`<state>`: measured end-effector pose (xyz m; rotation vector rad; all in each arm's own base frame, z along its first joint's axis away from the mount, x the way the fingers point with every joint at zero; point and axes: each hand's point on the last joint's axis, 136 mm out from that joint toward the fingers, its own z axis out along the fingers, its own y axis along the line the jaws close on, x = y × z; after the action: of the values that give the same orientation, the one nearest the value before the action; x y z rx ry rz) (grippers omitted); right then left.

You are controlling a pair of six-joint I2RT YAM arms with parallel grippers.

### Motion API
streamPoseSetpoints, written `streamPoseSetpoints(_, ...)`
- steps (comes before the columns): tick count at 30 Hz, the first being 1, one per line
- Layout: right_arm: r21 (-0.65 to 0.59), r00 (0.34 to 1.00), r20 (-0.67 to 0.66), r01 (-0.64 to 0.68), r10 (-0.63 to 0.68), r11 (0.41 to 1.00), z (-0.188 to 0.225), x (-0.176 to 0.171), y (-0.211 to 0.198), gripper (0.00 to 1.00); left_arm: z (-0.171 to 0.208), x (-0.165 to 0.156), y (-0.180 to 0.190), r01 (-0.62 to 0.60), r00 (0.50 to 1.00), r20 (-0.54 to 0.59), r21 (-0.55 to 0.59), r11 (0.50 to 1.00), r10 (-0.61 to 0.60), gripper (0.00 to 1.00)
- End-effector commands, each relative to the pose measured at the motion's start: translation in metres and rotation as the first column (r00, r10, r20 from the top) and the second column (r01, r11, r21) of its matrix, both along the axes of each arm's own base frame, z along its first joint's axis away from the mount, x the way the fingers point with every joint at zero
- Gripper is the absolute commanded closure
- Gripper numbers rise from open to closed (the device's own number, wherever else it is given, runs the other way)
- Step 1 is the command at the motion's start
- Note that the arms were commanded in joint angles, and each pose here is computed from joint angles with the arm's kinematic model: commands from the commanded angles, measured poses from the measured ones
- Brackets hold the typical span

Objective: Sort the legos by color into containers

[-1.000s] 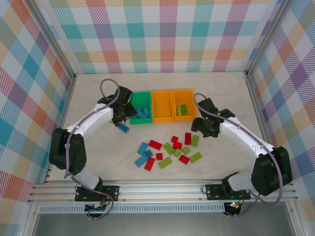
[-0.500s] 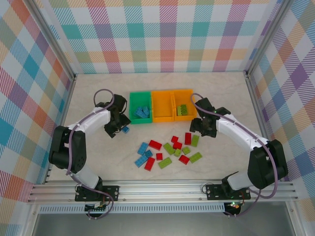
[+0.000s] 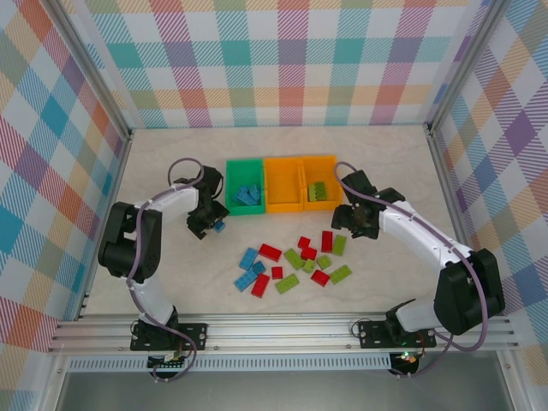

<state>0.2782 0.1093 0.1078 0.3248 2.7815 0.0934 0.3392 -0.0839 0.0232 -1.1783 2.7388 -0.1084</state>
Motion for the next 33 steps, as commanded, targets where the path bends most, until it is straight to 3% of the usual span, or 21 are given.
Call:
streamPoseSetpoints(1,-0.012,1.0,0.013,0.022,-0.022,1.0,0.006,-0.006,-0.007,0.23,-0.002,0.011,-0.002,-0.026,0.999,0.017,-0.026,0.999,0.026,0.29)
streamPoseSetpoints(4,-0.015,1.0,0.01,0.027,-0.027,1.0,0.006,-0.009,-0.009,0.22,-0.003,0.012,-0.001,-0.026,1.0,0.016,-0.02,0.999,0.026,0.33)
streamPoseSetpoints(9,-0.015,0.999,0.013,0.037,-0.037,0.999,0.006,-0.01,-0.01,0.22,-0.004,0.006,0.004,-0.027,1.0,0.005,-0.001,1.0,0.027,0.61)
streamPoseSetpoints(12,-0.01,0.999,0.015,0.039,-0.039,0.999,0.006,-0.009,-0.009,0.22,0.005,0.007,0.007,-0.037,0.999,0.031,0.005,0.999,0.037,0.68)
streamPoseSetpoints(18,0.012,0.999,0.015,0.039,-0.039,0.999,0.006,-0.006,-0.004,0.23,0.071,0.033,0.013,-0.043,0.976,0.216,0.031,0.999,0.035,0.7)
streamPoseSetpoints(23,0.046,1.0,-0.013,0.024,-0.024,0.999,-0.002,-0.003,0.007,0.24,0.124,0.079,-0.013,0.109,0.924,0.366,0.034,0.993,-0.114,0.69)
streamPoseSetpoints(27,0.05,0.999,-0.037,-0.005,0.007,0.999,-0.006,-0.002,0.016,0.25,0.131,0.105,-0.044,0.258,0.89,0.376,0.049,0.965,-0.257,0.69)
streamPoseSetpoints(33,0.057,0.984,-0.034,-0.171,0.173,0.984,-0.007,-0.001,0.06,0.25,0.113,0.125,-0.082,0.413,0.856,0.322,0.042,0.91,-0.404,0.67)
